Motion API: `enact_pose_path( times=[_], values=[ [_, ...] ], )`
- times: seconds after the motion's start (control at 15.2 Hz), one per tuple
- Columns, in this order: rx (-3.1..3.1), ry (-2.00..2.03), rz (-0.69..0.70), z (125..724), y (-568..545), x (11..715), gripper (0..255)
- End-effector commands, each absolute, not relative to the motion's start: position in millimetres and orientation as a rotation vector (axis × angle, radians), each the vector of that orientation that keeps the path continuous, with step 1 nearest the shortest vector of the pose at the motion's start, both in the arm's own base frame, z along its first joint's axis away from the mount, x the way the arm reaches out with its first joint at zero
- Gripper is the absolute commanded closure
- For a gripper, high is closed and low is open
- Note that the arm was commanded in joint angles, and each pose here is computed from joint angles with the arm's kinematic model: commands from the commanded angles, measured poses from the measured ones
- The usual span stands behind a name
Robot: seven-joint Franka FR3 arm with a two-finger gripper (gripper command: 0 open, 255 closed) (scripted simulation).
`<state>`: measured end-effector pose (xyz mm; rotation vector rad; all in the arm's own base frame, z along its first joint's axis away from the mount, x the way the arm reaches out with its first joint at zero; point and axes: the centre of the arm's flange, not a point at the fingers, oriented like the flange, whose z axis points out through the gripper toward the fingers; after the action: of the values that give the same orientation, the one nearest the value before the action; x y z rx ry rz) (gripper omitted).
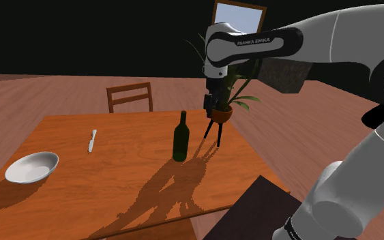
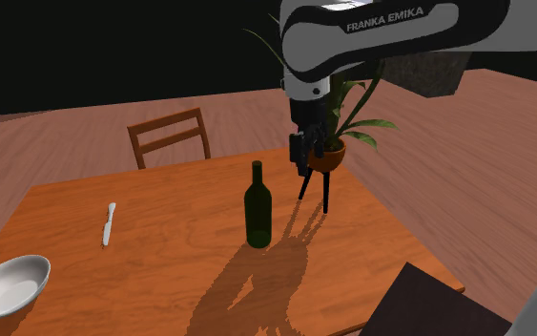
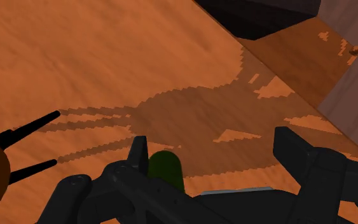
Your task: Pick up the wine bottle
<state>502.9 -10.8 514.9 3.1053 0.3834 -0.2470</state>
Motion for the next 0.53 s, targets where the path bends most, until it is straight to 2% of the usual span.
enact_pose_path(
  times=[0.0,0.46],
  values=[
    [3.108,0.394,-0.251,504.8,-9.5,530.3,0],
    [3.118,0.43,-0.268,476.1,-15.2,620.0,0]
  ],
)
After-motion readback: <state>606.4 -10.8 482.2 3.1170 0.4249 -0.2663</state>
